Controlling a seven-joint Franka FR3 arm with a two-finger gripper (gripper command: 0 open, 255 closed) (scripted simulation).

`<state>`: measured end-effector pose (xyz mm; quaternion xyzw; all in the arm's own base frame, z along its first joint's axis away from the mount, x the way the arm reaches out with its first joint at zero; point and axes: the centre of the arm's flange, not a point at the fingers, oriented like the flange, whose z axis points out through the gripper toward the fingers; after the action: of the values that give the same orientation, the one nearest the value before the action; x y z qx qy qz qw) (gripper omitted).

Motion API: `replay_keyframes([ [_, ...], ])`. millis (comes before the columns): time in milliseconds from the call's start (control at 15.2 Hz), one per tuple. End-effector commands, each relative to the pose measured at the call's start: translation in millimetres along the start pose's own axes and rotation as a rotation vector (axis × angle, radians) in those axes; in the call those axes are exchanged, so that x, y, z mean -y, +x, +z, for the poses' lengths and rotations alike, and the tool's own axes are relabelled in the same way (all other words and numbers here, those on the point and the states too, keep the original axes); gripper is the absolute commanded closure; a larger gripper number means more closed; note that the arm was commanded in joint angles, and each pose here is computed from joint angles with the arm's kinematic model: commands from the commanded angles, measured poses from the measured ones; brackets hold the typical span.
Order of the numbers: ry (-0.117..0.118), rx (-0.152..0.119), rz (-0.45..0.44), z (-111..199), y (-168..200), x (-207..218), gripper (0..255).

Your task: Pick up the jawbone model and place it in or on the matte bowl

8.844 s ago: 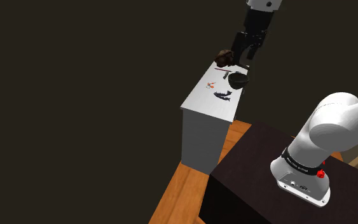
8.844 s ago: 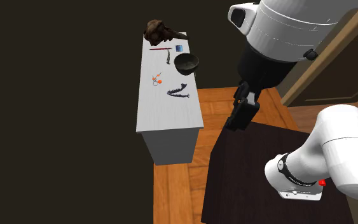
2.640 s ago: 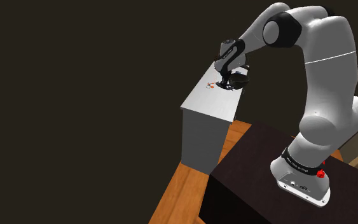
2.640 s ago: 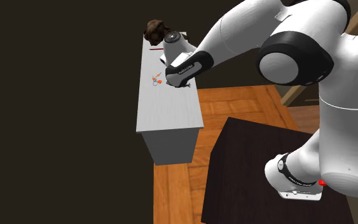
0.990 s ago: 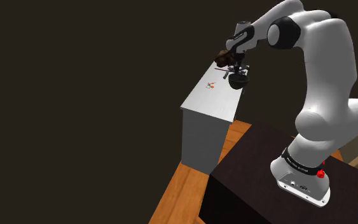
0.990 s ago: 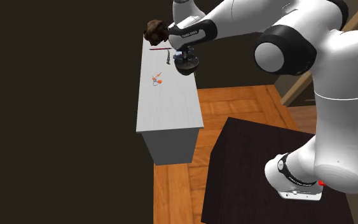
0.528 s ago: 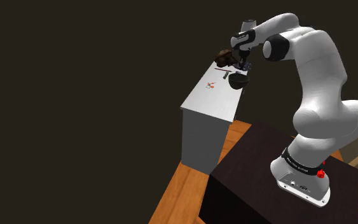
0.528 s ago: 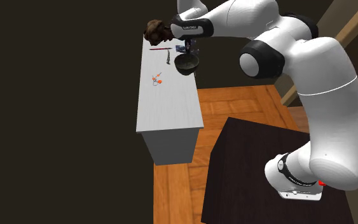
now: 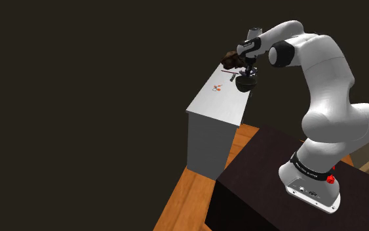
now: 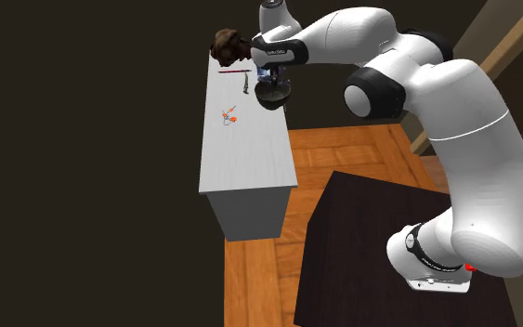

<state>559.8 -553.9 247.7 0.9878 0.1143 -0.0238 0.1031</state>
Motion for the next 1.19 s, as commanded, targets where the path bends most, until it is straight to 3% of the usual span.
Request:
replay_keyframes([
  [0,0.000,0.000,0.000,9.5,0.2,1.7,255],
  [264,0.000,0.000,0.000,29.9,1.7,5.7,255],
  [726,0.000,0.000,0.000,29.9,1.7,5.7,255],
  [792,0.000,0.000,0.000,29.9,1.7,5.7,0],
  [1122,0.000,0.000,0.000,29.9,1.8,5.7,0],
])
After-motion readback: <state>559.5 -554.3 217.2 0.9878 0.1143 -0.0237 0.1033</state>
